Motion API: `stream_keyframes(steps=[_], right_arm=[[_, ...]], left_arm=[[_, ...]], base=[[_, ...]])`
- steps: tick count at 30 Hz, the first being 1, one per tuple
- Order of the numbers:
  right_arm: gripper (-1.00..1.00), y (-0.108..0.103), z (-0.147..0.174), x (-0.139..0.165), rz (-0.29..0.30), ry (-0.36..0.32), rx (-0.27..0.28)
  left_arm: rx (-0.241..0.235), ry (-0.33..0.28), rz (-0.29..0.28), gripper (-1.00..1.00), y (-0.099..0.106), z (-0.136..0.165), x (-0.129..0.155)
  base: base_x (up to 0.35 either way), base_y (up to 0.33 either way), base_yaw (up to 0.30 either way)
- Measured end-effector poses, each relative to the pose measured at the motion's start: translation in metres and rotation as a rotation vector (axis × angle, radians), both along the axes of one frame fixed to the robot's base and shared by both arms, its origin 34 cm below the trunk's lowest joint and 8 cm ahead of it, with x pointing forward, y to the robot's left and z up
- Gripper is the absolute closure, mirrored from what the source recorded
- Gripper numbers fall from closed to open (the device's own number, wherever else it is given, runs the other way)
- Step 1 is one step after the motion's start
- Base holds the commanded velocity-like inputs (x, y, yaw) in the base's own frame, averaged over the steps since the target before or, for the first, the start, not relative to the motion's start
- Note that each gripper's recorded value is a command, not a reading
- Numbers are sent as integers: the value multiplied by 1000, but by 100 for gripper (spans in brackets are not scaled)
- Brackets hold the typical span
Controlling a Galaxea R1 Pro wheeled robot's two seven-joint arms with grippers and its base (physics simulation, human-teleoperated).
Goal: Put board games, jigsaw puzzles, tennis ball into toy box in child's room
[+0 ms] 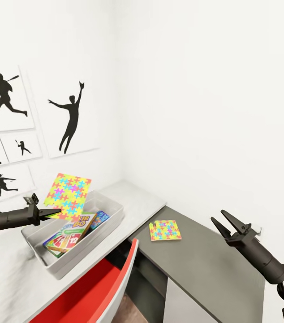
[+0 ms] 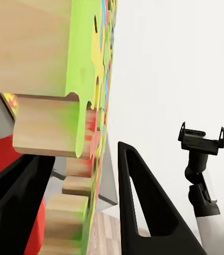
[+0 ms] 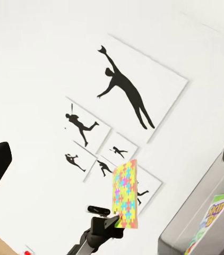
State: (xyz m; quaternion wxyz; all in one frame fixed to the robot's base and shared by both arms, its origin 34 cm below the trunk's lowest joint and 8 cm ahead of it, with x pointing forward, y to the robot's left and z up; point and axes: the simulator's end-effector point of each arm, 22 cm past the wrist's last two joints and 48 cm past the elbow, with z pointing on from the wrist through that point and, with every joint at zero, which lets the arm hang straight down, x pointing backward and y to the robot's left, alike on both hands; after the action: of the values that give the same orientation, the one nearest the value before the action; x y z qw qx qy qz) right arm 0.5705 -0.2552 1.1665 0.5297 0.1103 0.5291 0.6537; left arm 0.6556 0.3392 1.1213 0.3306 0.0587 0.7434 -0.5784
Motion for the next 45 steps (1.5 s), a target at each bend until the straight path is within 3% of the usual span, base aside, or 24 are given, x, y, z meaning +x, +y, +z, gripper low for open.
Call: stream_keyframes(steps=[11,27,35,45], right_arm=[[-100,0,5,-3,0,-11,0],[-100,0,5,-3,-1,-12,-1],[-100,-3,5,-2,-5,-10,-8],[-100,-4,6,-3,-8,-14,-13]], left_arm=[[4,-17,-1,100,0,6,-2],[16,5,-2,100,0,-1,-3],[196,90,114,100,16,-47,17],[233,109,148,100,25,-55,20]], base=[[71,62,-160],[57,60,-8],[0,0,0],[0,0,0]])
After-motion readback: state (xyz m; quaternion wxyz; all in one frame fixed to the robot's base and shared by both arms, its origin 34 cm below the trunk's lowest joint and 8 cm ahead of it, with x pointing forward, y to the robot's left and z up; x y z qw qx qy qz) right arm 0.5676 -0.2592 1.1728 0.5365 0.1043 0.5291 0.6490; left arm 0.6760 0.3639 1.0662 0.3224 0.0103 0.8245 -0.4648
